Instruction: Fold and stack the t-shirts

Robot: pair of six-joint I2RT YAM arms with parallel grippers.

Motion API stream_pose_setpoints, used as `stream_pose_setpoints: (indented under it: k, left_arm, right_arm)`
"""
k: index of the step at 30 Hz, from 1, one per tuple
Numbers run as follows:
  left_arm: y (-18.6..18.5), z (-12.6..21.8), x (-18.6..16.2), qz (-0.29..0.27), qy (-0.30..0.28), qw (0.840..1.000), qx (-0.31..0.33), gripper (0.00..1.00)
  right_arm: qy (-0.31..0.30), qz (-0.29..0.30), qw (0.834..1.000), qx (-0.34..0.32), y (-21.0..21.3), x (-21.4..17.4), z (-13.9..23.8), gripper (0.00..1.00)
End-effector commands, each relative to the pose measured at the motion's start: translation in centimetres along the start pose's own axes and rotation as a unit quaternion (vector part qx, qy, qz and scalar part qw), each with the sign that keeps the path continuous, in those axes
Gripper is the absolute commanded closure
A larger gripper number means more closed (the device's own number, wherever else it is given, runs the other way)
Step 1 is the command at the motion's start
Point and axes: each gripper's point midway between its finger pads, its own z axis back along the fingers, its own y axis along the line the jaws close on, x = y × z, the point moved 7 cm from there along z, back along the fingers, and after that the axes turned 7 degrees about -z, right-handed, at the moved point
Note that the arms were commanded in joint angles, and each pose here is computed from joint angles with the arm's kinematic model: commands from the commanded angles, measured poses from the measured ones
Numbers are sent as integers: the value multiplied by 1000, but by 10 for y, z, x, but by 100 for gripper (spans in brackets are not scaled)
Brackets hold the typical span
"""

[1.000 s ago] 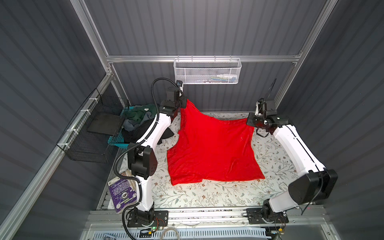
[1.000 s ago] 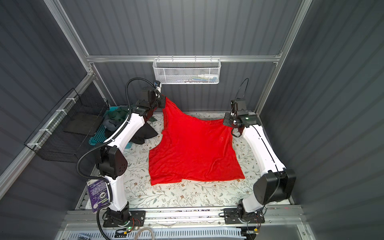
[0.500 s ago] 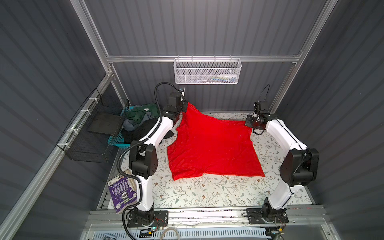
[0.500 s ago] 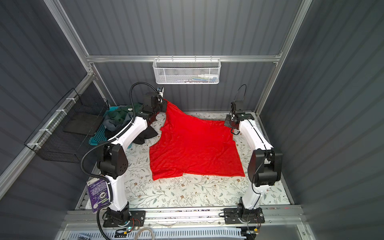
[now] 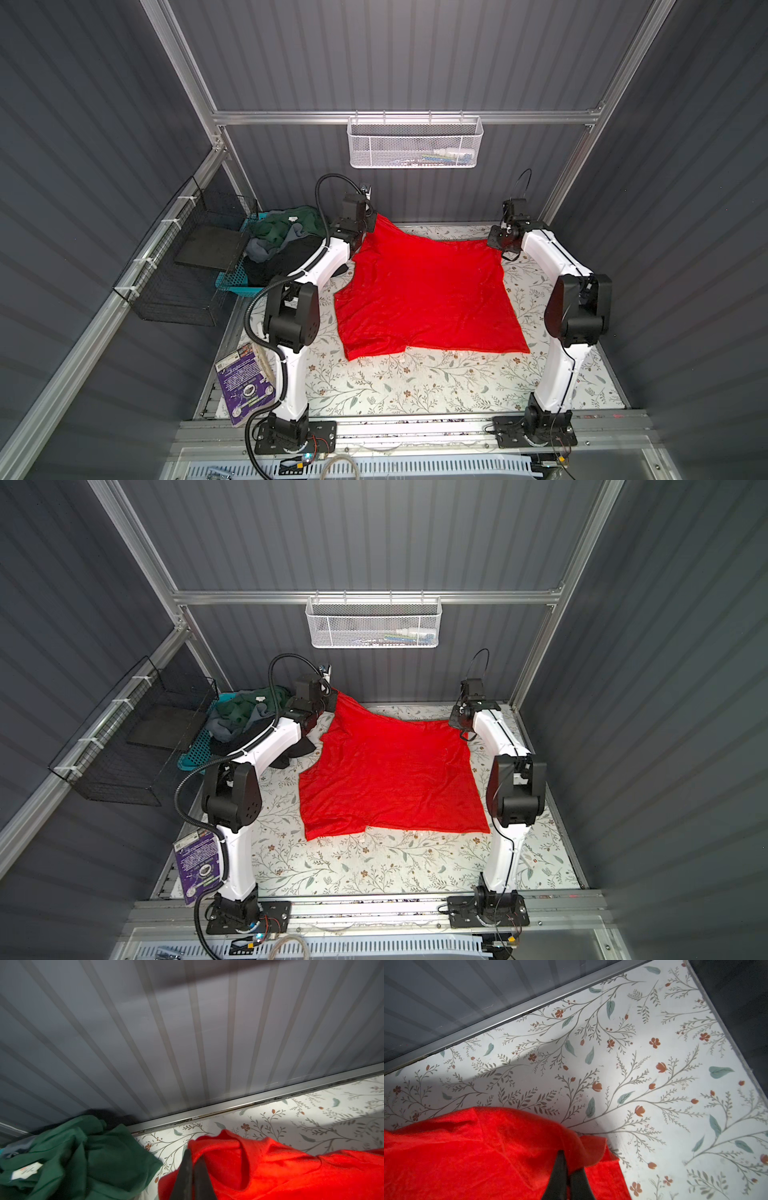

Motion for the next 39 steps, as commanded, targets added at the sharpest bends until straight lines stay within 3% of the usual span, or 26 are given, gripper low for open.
stream_pose_setpoints:
  k: [1, 12, 14, 17, 19, 25, 32, 39]
  left_arm:
    - [0, -12, -3, -3, 3, 1000, 15, 100]
    - [-11, -35, -16, 13, 14, 1000, -3, 100]
    - [-12, -37, -17, 14, 15, 1000, -3, 100]
    - [-13, -40, -19, 10, 17, 1000, -4, 100]
    - [-14, -43, -20, 8, 18, 1000, -5, 100]
    - [-17, -49, -26, 2, 25, 1000, -10, 100]
    - [-20, -48, -28, 10, 22, 1000, -20, 100]
    - [-22, -45, -34, 15, 25, 999, -24, 100]
  right_arm:
    - [-8, 5, 1000, -9, -2, 9, -9, 100]
    - [7, 19, 999, -26, -15, 22, -53, 100]
    - [8, 26, 999, -27, -16, 26, -58, 89]
    - [10, 32, 998, -47, -22, 33, -57, 58]
    - [15, 23, 998, -48, -27, 37, -52, 50]
    - [32, 8, 999, -20, -27, 25, -40, 46]
    - [73, 7, 997, -28, -36, 2, -66, 45]
    - [108, -14, 994, -30, -48, -3, -90, 53]
